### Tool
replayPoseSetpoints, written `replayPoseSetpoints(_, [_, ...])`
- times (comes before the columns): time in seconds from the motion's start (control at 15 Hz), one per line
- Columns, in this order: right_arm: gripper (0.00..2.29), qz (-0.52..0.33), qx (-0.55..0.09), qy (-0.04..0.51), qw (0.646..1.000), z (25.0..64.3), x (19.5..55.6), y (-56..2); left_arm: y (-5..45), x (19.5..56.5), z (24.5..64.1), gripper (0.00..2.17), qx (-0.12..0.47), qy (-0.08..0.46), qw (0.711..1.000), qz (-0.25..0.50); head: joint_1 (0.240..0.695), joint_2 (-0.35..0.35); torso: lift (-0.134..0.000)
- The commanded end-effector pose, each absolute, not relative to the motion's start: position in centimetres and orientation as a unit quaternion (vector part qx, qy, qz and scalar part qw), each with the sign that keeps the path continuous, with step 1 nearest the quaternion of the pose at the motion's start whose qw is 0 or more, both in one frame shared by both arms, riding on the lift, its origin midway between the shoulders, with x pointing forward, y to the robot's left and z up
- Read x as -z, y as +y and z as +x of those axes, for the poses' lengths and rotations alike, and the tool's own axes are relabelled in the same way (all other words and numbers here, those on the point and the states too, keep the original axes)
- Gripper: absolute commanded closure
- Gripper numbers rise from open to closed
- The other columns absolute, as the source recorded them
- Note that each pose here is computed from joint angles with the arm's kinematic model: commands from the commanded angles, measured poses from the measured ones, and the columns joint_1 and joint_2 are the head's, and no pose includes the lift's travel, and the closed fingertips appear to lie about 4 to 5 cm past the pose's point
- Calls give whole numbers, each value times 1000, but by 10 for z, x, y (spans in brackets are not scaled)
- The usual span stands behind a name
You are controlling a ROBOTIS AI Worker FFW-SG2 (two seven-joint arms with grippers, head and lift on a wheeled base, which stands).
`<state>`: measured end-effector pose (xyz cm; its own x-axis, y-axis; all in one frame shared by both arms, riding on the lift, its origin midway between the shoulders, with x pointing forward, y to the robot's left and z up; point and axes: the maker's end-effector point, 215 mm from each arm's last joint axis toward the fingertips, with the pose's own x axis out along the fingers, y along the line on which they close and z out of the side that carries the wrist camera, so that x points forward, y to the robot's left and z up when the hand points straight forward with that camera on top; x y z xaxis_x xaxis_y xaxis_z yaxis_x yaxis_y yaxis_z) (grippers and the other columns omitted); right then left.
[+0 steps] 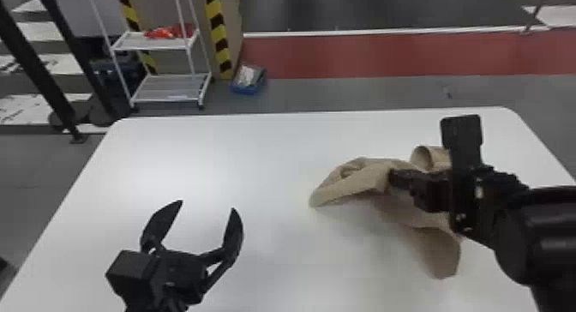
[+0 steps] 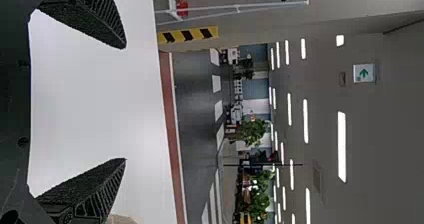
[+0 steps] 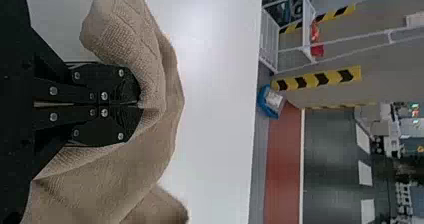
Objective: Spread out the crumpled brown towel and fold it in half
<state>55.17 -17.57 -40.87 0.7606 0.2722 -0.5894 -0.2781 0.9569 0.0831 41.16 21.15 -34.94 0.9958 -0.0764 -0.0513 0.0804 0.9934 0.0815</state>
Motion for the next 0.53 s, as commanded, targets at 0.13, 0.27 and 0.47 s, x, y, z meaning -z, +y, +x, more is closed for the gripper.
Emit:
replayPoseSetpoints(0.13, [1335,-33,-59,379,923,532,476,-234,208,352,413,70,42,24,998,40,695,19,-125])
replayPoseSetpoints(0.27, [245,-22,-34,370,928,529,480,-264,204,353,413,70,46,25,998,40,695,-9,-125])
replayPoseSetpoints(0.47, [53,11,-56,276,959,543,438,-284,205,357,414,70,46,29,998,42,695,-68,-125])
